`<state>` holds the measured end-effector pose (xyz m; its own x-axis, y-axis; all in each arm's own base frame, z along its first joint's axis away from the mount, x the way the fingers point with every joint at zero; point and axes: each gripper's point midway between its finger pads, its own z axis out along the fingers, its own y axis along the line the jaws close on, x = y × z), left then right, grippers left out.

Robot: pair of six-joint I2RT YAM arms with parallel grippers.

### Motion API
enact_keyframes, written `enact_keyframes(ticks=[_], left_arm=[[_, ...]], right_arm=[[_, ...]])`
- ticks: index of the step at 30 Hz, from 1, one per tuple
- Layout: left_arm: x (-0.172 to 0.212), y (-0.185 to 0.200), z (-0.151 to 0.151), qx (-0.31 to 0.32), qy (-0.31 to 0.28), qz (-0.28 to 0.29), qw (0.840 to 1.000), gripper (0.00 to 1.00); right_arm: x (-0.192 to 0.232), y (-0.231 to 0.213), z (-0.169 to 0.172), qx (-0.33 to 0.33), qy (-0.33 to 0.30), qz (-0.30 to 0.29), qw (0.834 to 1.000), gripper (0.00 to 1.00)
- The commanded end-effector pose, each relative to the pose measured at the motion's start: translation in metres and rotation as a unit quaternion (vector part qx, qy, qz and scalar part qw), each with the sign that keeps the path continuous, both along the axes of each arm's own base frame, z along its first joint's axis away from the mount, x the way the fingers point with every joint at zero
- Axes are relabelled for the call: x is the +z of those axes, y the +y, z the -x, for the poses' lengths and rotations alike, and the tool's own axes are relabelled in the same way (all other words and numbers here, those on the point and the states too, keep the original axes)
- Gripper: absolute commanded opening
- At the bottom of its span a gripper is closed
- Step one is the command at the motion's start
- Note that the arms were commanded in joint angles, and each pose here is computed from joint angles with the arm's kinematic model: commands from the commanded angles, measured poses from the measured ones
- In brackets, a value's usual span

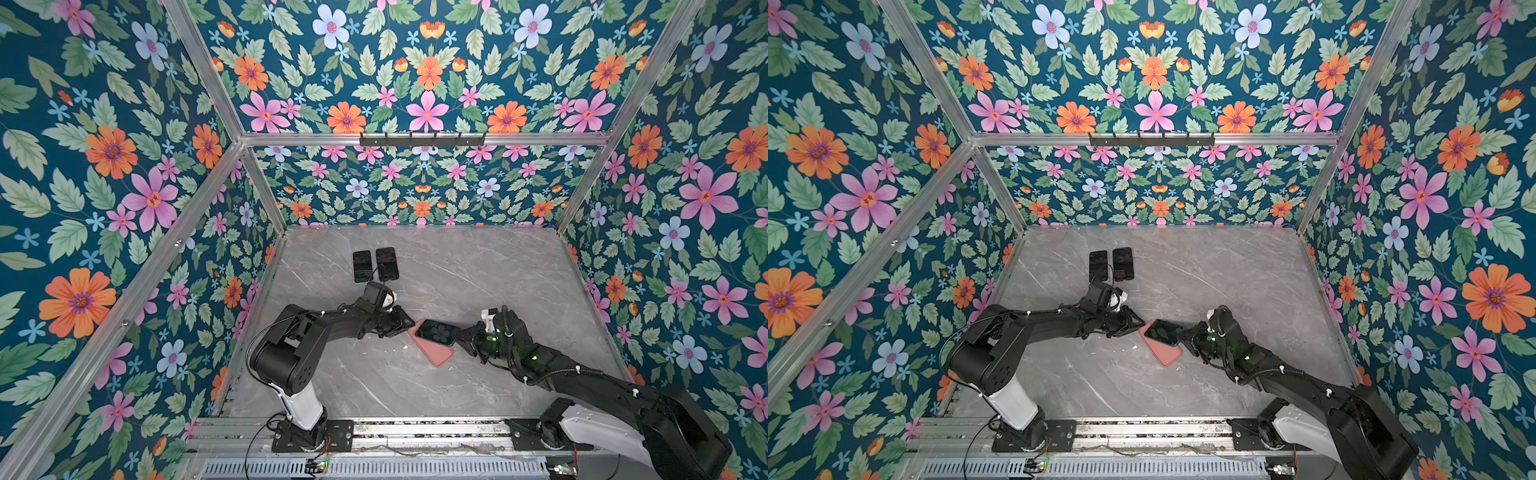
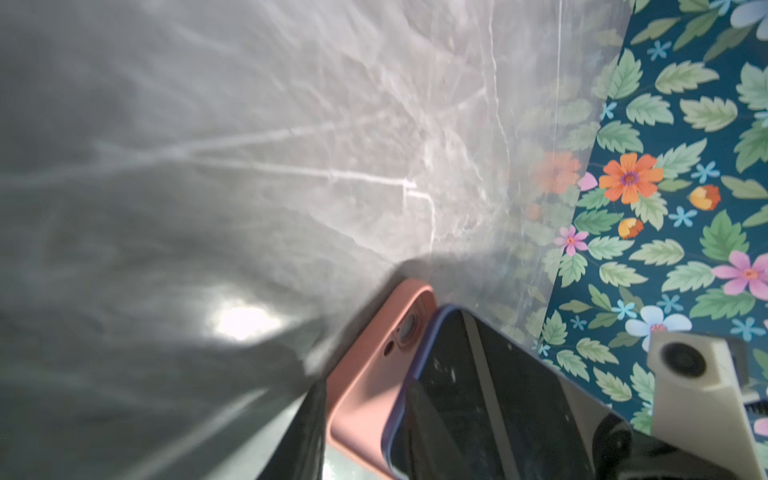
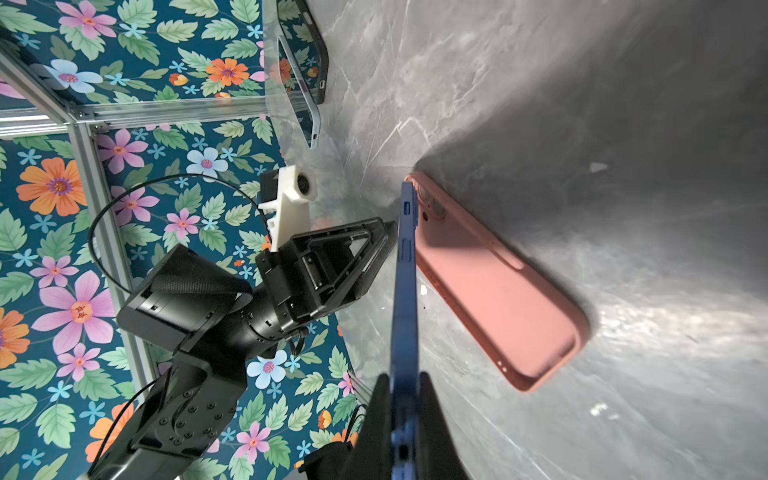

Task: Put the phone into the phone case
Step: 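Lower the phone into the pink case with the right gripper while left holds it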

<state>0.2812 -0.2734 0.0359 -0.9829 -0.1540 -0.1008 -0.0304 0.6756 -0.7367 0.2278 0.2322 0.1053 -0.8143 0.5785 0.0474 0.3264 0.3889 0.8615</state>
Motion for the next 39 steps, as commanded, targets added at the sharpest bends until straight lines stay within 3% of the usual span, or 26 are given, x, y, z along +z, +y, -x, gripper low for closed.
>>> enact_keyframes(ticks=[1,20,26,39], left_arm=[[0.007,-0.004,-0.001,0.011,-0.009,0.016,1.0,0.34],[0.005,-0.004,-0.003,0.012,-0.011,0.012,1.0,0.34],[0.007,-0.002,-0.018,0.012,-0.027,-0.011,0.999,0.34],[-0.005,-0.012,-0.02,0.006,-0.017,0.011,1.0,0.33]], right_arm=[[0.003,-0.002,-0.002,-0.012,-0.005,-0.005,1.0,0.0],[-0.011,0.002,0.001,-0.023,-0.008,0.016,1.0,0.0],[-0.016,0.003,0.001,-0.025,0.0,0.015,1.0,0.0],[-0.026,0.007,0.004,-0.014,0.022,0.021,0.999,0.0]])
